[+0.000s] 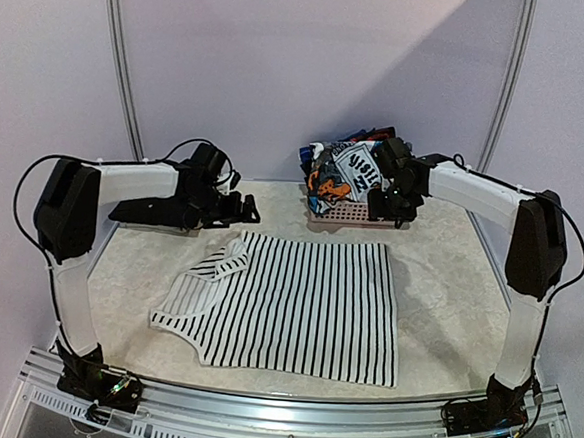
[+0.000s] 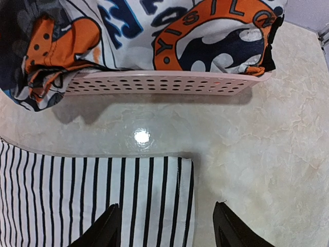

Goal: Fold and stack the mixed laundry pile
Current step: Flatten out the crumpled tank top at the center of the board, then move the flattened tank top to the center of the board.

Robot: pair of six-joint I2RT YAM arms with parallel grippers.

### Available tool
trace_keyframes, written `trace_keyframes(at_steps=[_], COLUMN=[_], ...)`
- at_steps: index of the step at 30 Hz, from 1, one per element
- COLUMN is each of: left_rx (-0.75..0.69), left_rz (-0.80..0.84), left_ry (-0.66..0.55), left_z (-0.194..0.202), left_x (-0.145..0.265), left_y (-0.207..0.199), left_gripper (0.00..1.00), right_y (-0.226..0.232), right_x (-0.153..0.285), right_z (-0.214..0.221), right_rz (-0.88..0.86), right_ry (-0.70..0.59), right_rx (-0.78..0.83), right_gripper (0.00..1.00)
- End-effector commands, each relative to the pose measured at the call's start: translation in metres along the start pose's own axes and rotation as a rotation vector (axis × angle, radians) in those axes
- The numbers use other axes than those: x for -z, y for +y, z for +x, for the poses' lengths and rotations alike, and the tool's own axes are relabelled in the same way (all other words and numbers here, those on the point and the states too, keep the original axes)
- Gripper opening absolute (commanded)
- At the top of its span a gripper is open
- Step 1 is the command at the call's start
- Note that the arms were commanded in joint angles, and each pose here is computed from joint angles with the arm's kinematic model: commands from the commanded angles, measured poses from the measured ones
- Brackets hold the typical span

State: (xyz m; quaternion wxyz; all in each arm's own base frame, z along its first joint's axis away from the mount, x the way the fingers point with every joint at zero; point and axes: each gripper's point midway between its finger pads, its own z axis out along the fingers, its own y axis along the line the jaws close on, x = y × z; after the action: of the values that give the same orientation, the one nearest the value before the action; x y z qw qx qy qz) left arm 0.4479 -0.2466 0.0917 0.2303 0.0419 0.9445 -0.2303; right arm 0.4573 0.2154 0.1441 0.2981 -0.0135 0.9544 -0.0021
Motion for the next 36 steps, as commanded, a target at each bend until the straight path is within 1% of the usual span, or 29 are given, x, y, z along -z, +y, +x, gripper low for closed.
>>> trace_keyframes(at_steps=[1, 4, 6, 9, 12, 14, 17, 18, 21, 24, 26, 28, 31, 36], left_rx=[-0.076, -0.124, -0.153, -0.194, -0.228, -0.246, -0.277, -0.290, -0.307, -0.302, -0.303, -0.298, -0.286, -0.282], left_rz=[0.026, -0.056, -0.124, -0.165, -0.237, -0.258, -0.266, -0.268, -0.282, -0.264, -0.246, -0.230, -0.182, -0.150], left_ry=[-0.171, -0.184, -0.188, -0.164, -0.151, -0.156, -0.162, -0.165, -0.170, -0.180, -0.179, -0.194, -0.214, -0.187], left_z=[-0.039, -0.032, -0.023, 0.000, 0.023, 0.037, 0.060, 0.068, 0.093, 0.111, 0.121, 0.129, 0.138, 0.150], left_x=[0.057, 0.070, 0.077, 0.079, 0.083, 0.090, 0.097, 0.099, 0.102, 0.102, 0.100, 0.099, 0.094, 0.083], left_y=[-0.028, -0.017, -0.007, 0.000, 0.007, 0.005, -0.002, -0.004, -0.004, -0.004, -0.004, -0.003, -0.004, -0.006], left_gripper=[1.00, 1.00, 0.96, 0.91, 0.89, 0.88, 0.86, 0.85, 0.82, 0.80, 0.76, 0.73, 0.71, 0.71], right_y=[0.009, 0.014, 0.022, 0.042, 0.058, 0.057, 0.049, 0.048, 0.040, 0.046, 0.068, 0.094, 0.118, 0.130], right_x=[0.020, 0.030, 0.041, 0.051, 0.066, 0.073, 0.078, 0.078, 0.067, 0.058, 0.059, 0.061, 0.049, 0.022], right_z=[-0.015, 0.000, 0.014, 0.051, 0.087, 0.106, 0.131, 0.138, 0.167, 0.179, 0.182, 0.185, 0.190, 0.186], right_rz=[-0.063, -0.116, -0.150, -0.225, -0.303, -0.326, -0.368, -0.389, -0.400, -0.435, -0.538, -0.621, -0.641, -0.604], right_ry=[-0.044, -0.041, -0.047, -0.017, -0.004, -0.002, 0.002, 0.004, 0.056, 0.083, 0.104, 0.141, 0.178, 0.183], right_rx=[-0.008, -0.002, 0.023, 0.076, 0.102, 0.088, 0.007, -0.032, -0.059, -0.076, -0.089, -0.068, -0.019, -0.013], right_gripper=[0.63, 0.65, 0.66, 0.66, 0.66, 0.66, 0.66, 0.66, 0.65, 0.62, 0.59, 0.56, 0.53, 0.46])
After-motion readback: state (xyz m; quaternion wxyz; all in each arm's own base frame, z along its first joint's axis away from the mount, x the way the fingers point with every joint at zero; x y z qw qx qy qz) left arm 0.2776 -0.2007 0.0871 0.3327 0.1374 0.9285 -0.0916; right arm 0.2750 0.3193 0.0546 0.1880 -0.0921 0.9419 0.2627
